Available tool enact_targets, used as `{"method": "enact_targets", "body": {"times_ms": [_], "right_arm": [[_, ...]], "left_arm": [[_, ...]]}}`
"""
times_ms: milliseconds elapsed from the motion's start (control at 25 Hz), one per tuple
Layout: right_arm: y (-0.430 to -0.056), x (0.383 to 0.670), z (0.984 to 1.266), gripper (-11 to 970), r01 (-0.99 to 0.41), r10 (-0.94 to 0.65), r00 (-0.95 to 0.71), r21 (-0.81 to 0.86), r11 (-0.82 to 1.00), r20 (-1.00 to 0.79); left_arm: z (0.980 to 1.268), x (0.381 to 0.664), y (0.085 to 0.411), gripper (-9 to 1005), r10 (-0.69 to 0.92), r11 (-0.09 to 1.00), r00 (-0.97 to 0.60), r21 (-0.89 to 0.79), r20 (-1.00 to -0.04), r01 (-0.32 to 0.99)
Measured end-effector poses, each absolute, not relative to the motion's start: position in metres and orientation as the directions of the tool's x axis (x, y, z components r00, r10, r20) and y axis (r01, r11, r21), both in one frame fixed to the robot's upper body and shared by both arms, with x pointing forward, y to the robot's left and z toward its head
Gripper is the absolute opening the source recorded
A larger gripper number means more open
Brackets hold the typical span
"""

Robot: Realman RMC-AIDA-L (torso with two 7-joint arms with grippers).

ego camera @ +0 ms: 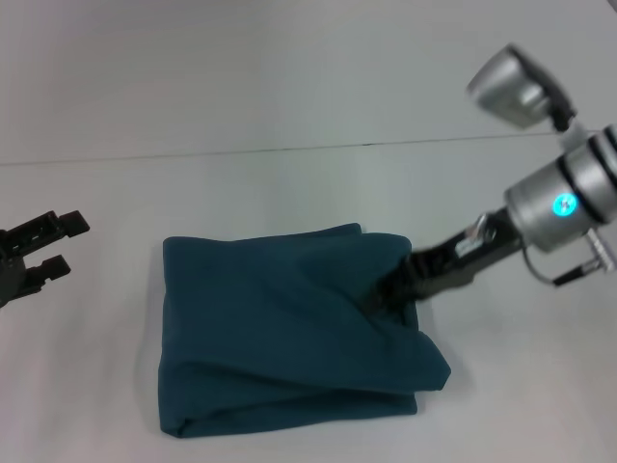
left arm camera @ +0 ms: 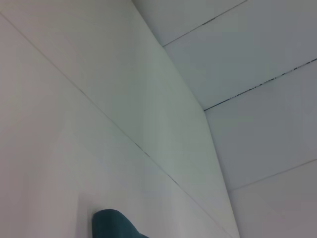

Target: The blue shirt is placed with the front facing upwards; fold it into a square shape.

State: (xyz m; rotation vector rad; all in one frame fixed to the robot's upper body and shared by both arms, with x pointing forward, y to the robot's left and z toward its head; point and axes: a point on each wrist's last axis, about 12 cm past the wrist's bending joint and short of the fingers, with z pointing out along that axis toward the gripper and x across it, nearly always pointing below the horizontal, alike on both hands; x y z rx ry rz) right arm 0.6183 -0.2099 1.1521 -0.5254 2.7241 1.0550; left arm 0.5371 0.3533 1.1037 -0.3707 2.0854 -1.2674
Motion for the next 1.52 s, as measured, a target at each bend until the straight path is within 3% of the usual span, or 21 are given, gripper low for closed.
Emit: {"method": "enact_targets", "body": {"times_ms": [160,440,1520], "right_arm": [[-0.224,0.633,1.163,461,-0.374,-0.190,-0.916,0.578,0.725,-0.354],[-0.231,0.643,1.147,461,-0.295,-0.116,-0.923,0.479,0.827,-0.368],[-0.210,0.644,1.108,457,-0.235,-0.051,-0.923,0.454,0.859,-0.382]], "left_arm": [[1.104,0.537,0.354,937,-0.551,0.488,-0.739,-0.868,-0.389,0.093],[1.104,0.536,0.354,937,-0.551,0.487,-0.739,-0.869,-0.388,0.093],[1.101,0.537,0.354,936,-0.555,0.488,-0.736,-0.868,-0.387,0.088]]}}
